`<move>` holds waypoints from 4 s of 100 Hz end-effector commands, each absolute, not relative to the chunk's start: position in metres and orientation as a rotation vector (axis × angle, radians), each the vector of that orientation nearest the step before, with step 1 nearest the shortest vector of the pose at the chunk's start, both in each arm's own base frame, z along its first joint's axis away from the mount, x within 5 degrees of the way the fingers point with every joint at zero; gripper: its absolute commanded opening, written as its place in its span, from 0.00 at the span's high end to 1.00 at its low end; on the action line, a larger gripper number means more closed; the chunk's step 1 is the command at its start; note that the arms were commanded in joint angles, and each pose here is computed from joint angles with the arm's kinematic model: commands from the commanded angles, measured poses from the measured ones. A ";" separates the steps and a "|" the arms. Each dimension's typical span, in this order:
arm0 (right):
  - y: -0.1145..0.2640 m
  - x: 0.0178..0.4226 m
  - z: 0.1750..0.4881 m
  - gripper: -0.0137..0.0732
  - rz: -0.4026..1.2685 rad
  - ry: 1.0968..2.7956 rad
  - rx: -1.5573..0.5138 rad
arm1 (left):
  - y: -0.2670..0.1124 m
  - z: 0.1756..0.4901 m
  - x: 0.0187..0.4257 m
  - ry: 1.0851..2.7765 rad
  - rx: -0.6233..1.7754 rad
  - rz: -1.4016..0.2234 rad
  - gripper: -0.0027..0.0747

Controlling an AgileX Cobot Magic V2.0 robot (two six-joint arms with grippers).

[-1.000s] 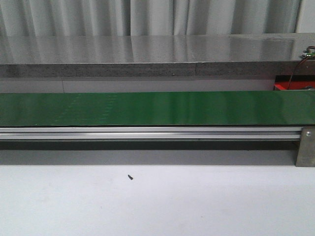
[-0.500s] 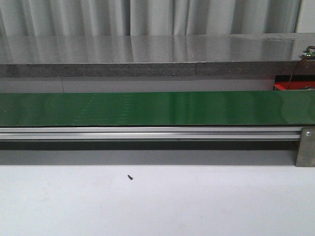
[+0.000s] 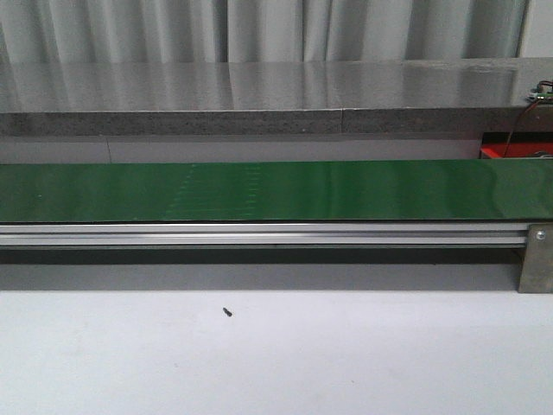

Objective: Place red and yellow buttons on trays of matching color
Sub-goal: 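Move the left gripper down and grasp a red button on the table, then carry the red button onto the belt's near end and open the left gripper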

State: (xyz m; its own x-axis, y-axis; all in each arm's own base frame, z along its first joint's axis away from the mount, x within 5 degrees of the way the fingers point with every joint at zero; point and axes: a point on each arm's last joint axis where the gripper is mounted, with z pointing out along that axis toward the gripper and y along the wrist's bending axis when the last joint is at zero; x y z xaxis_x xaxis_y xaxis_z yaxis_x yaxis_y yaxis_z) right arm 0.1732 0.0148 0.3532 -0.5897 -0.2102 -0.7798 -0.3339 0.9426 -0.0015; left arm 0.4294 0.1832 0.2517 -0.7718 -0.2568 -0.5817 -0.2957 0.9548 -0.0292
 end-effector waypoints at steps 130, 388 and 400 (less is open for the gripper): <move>0.013 0.174 0.367 0.95 0.143 2.134 -0.366 | 0.177 0.224 0.460 2.407 -0.349 0.096 0.50; 0.015 0.172 0.365 0.95 0.160 2.161 -0.380 | 0.055 0.290 0.373 2.440 -0.079 -0.180 0.23; 0.015 0.172 0.365 0.95 0.160 2.161 -0.380 | 0.054 0.310 0.365 2.376 -0.077 -0.167 0.23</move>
State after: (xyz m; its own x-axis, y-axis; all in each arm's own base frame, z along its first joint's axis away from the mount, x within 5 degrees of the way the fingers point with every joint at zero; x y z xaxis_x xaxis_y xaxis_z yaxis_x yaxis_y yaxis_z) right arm 0.1722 0.0146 0.3520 -0.5997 -0.2217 -0.7689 -0.3399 0.9405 -0.0060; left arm 0.3725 0.0579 0.2669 -0.8239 -0.0977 -0.5582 -0.0151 0.9884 -0.1508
